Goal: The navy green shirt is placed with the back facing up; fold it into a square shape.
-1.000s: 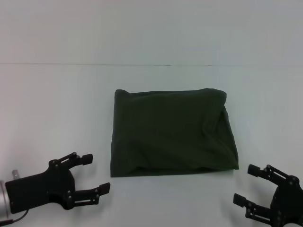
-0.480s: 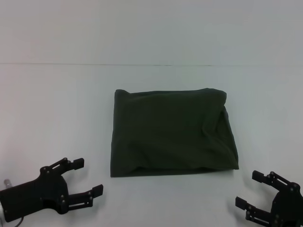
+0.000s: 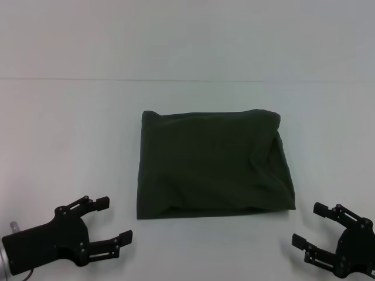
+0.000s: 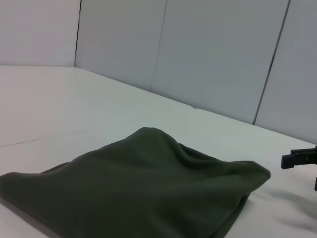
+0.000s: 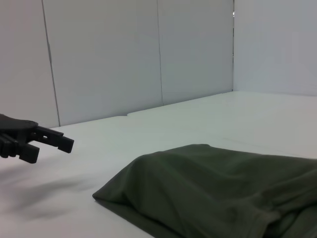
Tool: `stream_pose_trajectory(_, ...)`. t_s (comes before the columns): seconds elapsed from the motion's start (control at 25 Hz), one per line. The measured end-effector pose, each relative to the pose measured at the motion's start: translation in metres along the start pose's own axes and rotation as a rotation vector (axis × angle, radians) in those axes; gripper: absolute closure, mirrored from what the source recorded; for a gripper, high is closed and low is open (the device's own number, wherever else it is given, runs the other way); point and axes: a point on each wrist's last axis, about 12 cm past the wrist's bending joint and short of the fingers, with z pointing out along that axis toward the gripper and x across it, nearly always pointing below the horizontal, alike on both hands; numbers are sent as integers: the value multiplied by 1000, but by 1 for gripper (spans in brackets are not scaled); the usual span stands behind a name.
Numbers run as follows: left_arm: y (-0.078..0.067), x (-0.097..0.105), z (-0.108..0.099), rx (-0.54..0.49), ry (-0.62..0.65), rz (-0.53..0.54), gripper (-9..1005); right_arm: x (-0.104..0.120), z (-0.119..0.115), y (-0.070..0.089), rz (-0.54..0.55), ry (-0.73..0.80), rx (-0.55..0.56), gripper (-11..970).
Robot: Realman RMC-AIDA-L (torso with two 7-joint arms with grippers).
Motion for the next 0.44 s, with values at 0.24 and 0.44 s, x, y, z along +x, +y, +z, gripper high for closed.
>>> stream_pose_trajectory(0.24, -2, 1, 1, 4, -2, -5, 45, -1, 2, -1, -4, -3, -4, 93)
stream_pose_trajectory(0.44, -3, 2, 0, 3, -3, -4, 45, -2, 3, -1, -5, -4, -5, 93)
